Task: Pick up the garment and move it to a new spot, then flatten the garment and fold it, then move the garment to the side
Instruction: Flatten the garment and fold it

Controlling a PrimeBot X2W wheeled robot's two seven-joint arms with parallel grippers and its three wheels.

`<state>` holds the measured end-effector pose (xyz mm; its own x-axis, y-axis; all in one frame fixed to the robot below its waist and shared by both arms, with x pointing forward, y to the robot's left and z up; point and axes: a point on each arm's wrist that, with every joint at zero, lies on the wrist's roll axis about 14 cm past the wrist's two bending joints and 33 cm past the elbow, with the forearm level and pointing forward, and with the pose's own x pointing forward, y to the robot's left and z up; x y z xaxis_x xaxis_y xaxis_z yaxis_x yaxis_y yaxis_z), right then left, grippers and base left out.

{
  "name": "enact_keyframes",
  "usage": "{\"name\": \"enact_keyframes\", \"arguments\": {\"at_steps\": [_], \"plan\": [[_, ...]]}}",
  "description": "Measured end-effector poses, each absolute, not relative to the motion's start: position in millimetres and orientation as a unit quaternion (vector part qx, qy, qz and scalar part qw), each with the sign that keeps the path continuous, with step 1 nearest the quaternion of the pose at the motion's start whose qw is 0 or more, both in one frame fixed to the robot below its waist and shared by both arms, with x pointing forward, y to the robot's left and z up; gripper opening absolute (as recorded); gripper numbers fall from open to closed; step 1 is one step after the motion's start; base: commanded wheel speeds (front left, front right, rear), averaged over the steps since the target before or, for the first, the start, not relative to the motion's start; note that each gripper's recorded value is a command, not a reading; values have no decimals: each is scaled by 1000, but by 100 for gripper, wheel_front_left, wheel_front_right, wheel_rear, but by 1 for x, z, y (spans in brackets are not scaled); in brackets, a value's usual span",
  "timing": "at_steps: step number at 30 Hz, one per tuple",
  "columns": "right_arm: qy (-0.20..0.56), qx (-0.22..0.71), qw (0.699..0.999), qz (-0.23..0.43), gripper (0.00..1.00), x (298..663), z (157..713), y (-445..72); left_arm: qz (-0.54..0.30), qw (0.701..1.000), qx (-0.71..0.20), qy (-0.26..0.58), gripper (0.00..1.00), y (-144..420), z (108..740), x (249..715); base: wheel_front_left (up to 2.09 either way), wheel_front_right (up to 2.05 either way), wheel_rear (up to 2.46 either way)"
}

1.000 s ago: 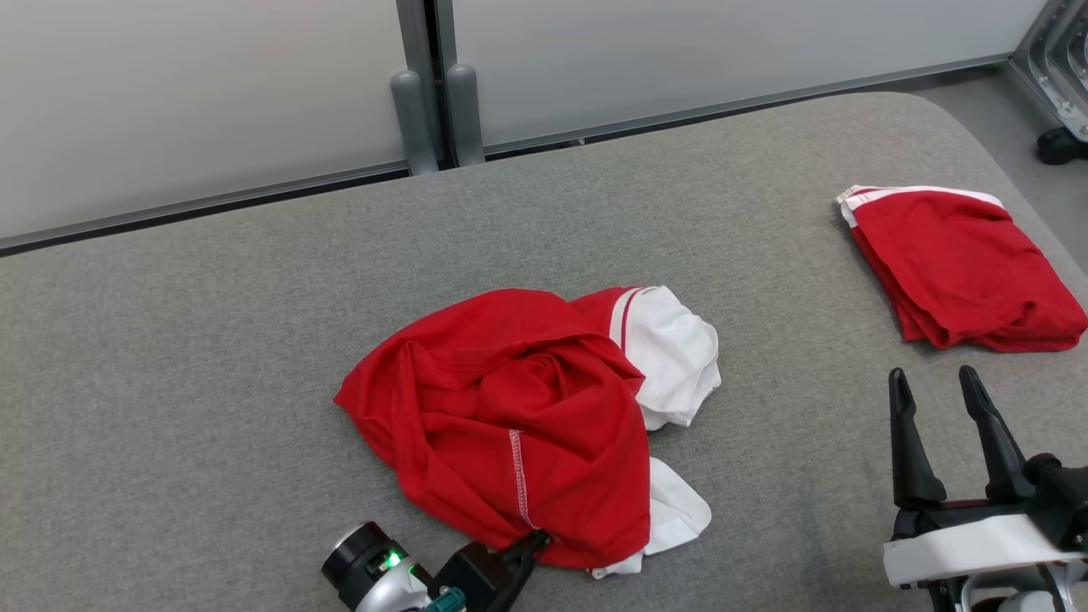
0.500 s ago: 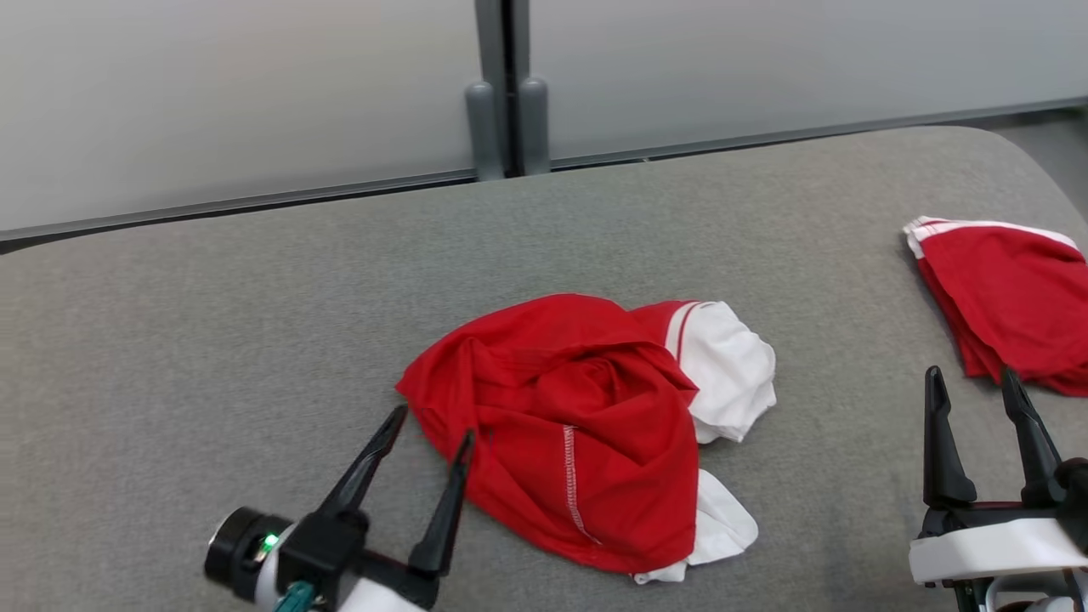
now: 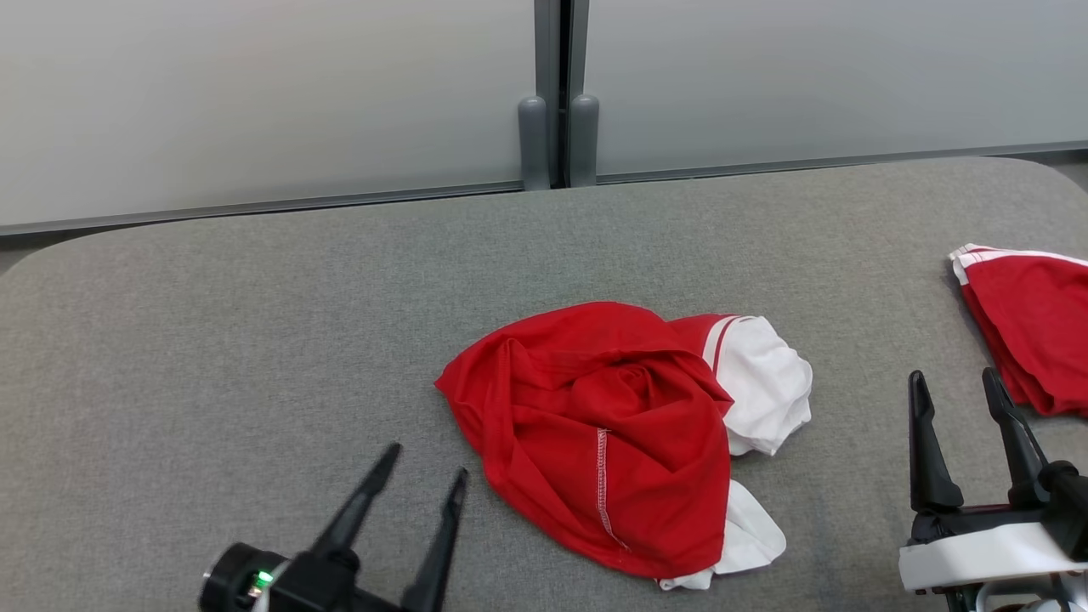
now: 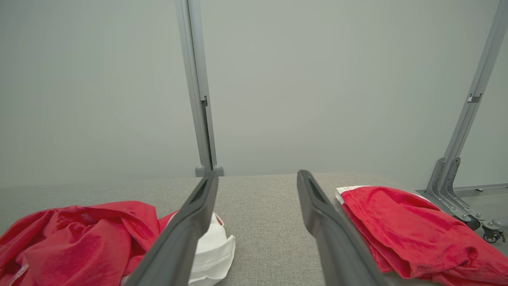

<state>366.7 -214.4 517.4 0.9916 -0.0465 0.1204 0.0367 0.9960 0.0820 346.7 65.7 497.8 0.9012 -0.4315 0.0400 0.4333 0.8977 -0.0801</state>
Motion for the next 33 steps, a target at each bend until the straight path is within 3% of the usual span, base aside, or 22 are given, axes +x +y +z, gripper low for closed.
{"name": "enact_keyframes", "arguments": {"at_steps": [8,17,27,29,30,31,33], "plan": [[-48,39,998,-26,100,371,509,-218,-404,910,-20,93,100,-11,454,315,0,0,0],[-33,44,997,-54,100,373,498,-235,-484,856,26,180,100,-48,410,308,0,0,0],[-17,45,994,-94,100,367,487,-260,-516,820,72,237,100,-52,373,318,0,0,0],[-17,46,994,-97,100,367,488,-261,-522,814,80,241,44,-54,370,318,0,0,0],[-17,46,994,-98,100,367,488,-262,-525,811,86,242,7,-55,369,318,0,0,0],[-17,46,994,-99,100,367,488,-263,-527,808,92,245,0,-55,368,319,0,0,0],[-19,47,994,-100,100,367,489,-263,-531,805,96,246,0,-57,368,319,0,0,0]]}}
